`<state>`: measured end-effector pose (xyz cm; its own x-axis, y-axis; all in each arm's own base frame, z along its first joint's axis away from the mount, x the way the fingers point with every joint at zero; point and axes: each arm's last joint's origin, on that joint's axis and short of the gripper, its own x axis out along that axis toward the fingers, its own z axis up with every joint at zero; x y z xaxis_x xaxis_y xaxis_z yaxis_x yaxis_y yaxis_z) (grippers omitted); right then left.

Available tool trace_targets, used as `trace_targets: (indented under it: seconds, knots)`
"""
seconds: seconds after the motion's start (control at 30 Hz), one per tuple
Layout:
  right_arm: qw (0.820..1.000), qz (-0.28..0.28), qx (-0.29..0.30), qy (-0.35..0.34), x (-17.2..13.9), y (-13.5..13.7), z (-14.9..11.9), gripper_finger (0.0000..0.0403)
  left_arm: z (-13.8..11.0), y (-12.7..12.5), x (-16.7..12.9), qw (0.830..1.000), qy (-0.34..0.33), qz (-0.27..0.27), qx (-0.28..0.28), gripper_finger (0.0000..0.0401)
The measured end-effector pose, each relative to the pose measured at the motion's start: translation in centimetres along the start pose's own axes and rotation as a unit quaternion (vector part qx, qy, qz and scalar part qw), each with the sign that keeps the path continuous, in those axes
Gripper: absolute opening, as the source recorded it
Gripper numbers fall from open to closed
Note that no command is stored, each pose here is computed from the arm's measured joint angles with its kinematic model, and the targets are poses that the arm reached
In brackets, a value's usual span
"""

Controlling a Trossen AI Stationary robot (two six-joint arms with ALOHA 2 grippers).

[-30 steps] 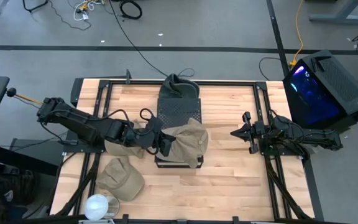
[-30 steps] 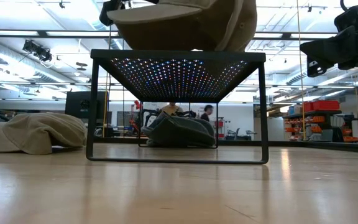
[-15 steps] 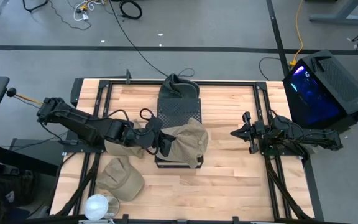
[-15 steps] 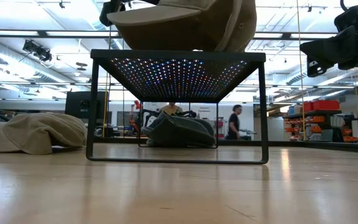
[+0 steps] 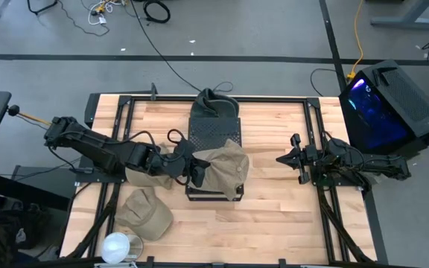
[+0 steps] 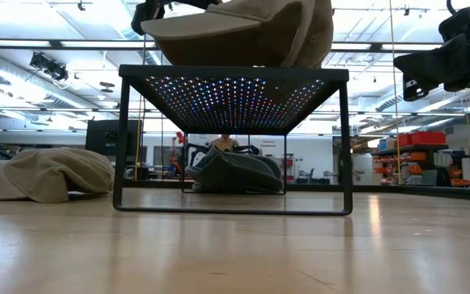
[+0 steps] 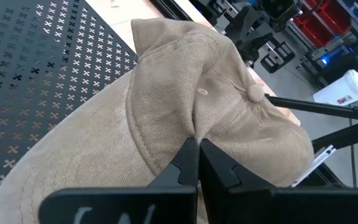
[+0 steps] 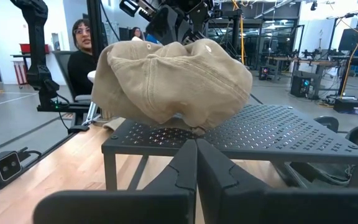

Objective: Pick & Place hat
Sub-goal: Put the top brown cap on the shelf, then stack the top brown cap on top of the other brown cap on the shelf

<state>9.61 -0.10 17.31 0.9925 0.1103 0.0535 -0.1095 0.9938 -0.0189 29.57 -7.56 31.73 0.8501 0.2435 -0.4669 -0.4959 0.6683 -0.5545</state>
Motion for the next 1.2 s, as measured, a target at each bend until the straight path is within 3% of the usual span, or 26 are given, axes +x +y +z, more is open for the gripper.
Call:
trace_targets:
  seconds: [0.83, 1.2]
  knots:
    - [1.000, 0.000, 0.000, 0.000, 0.00, 0.00, 0.00, 0.0007, 0.05, -0.08, 0.00, 1.000, -0.002, -0.004, -0.005, 0.0003]
    - [1.000, 0.000, 0.000, 0.000, 0.00, 0.00, 0.00, 0.0007, 0.02, -0.10, -0.01, 1.000, 0.004, -0.008, -0.003, 0.0058]
